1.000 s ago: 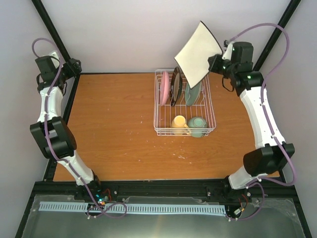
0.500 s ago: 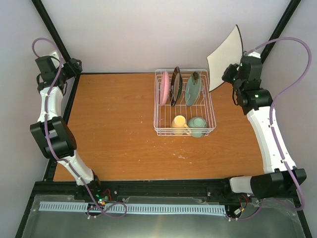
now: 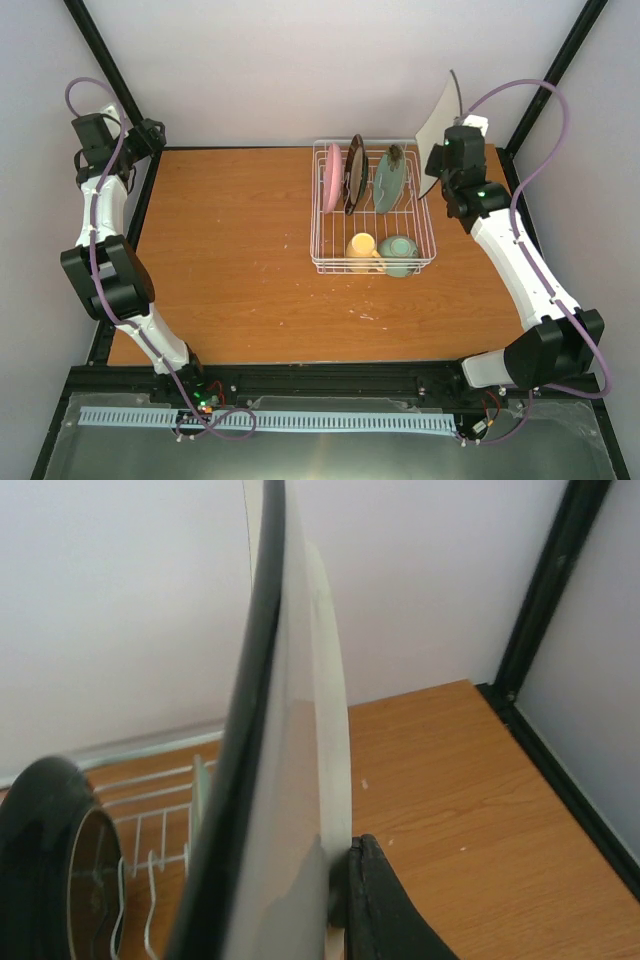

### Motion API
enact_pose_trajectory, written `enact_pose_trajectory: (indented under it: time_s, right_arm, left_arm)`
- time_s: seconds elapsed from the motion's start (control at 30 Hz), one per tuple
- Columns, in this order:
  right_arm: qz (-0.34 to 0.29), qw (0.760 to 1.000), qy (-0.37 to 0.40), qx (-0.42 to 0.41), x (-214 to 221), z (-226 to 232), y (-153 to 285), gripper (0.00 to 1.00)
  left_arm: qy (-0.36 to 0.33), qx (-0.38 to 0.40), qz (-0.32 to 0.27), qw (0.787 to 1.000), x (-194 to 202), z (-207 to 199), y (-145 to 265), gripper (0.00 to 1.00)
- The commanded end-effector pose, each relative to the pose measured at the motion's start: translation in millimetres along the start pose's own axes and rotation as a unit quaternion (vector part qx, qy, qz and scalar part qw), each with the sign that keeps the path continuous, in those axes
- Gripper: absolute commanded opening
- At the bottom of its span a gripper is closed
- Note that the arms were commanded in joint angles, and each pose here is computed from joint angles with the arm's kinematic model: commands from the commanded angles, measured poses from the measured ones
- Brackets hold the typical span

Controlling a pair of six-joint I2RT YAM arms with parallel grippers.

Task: Load the mixed dishes into the dish rack

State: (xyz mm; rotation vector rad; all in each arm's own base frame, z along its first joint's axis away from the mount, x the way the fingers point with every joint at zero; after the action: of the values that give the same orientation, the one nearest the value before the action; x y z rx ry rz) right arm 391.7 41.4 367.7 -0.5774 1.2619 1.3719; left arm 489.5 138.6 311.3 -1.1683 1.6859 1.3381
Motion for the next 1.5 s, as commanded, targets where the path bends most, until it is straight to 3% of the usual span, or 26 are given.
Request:
enact_pose_trajectory:
  time_s: [0.0,1.27,1.47]
  right_arm:
    - [-0.101,0.993,-0.042,-0.045,-36.0,22.3,10.3,0.03]
    - [-0.058,0.996,0.028,-0.058,39.3,44.3,-82.2,0.03]
    - [-0.023,0.998,0.029,-0.051,65.4,39.1,-95.2,0.03]
  left_arm:
    - [-0.018,-0.015,-0.024,0.999,-16.4,-2.7,16.6,1.00]
    - [-0.051,-0.080,-0.018,0.995,-16.7,5.0,40.5,1.00]
    - [-0.047,-0.077,-0.010,0.996,-11.8,5.6,37.5,1.00]
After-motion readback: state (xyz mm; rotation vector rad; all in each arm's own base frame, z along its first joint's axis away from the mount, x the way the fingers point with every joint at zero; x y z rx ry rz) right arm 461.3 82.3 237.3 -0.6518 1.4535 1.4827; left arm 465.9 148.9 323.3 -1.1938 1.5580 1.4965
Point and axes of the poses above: each gripper's point midway between its finger pads, its own y axis back along the fingers, its own z axis along the line the jaws close on, x = y × z, the point moved 4 cm from there along y, back along the fingers, and after that the axes turned 13 degrees about -y, right-handed, at the moved point
